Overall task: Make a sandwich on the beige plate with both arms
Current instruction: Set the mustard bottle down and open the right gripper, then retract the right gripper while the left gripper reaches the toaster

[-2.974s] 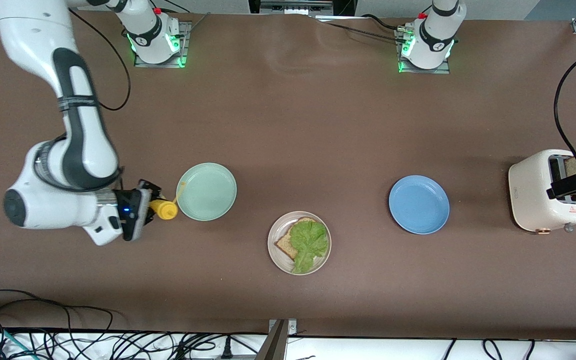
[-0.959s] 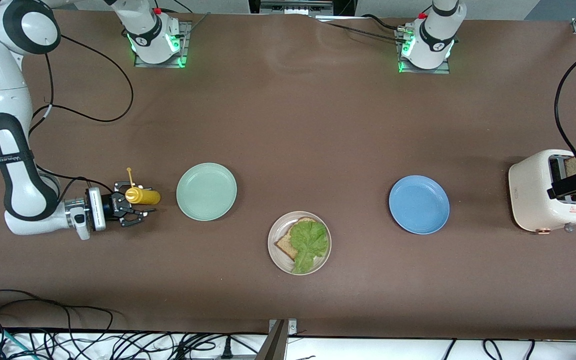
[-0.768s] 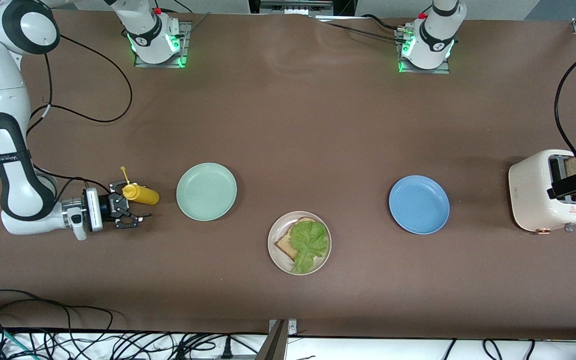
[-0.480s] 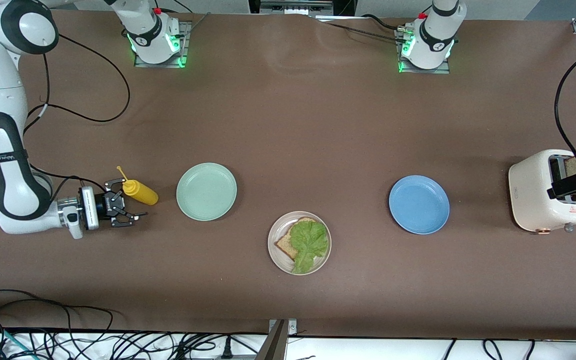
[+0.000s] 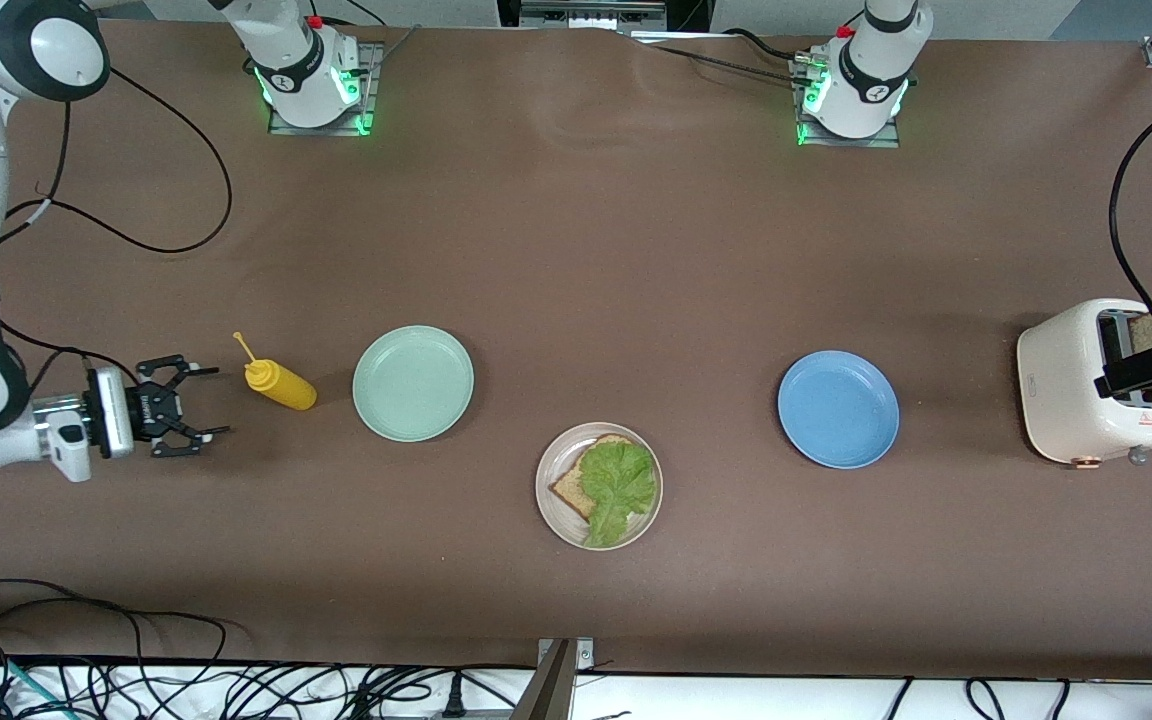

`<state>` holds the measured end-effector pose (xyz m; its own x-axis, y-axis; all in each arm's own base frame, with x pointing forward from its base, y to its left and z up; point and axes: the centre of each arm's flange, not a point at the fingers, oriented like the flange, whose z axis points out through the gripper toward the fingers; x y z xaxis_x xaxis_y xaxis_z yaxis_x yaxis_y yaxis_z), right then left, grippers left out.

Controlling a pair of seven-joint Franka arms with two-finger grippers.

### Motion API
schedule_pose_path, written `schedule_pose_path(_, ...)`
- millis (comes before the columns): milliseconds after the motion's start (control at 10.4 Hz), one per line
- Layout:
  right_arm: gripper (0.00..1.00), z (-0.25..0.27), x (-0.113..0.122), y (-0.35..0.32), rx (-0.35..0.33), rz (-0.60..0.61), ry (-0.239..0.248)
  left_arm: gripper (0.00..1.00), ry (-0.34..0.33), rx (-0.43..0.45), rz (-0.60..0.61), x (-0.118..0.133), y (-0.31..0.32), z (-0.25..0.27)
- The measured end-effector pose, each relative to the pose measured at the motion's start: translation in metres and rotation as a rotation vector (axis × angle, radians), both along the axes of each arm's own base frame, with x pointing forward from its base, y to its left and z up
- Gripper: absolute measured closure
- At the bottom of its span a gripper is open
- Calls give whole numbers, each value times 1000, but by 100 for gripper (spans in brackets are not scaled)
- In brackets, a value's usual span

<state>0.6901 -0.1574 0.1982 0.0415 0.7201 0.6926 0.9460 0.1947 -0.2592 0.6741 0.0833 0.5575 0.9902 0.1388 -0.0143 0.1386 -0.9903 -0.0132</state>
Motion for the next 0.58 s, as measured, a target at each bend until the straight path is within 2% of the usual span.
schedule_pose_path(96, 0, 24, 5, -7, -64, -8, -20, 0, 0, 0, 0, 0, 0, 0)
schedule_pose_path(288, 0, 86, 18, -5, -242, -66, -49, 0, 0, 0, 0, 0, 0, 0)
schedule_pose_path(384, 0, 124, 23, 8, -339, -138, -40, 0, 0, 0, -2, 0, 0, 0)
schedule_pose_path(576, 0, 187, 18, 34, -483, -364, 33, 0, 0, -1, -11, 1, -6, 0)
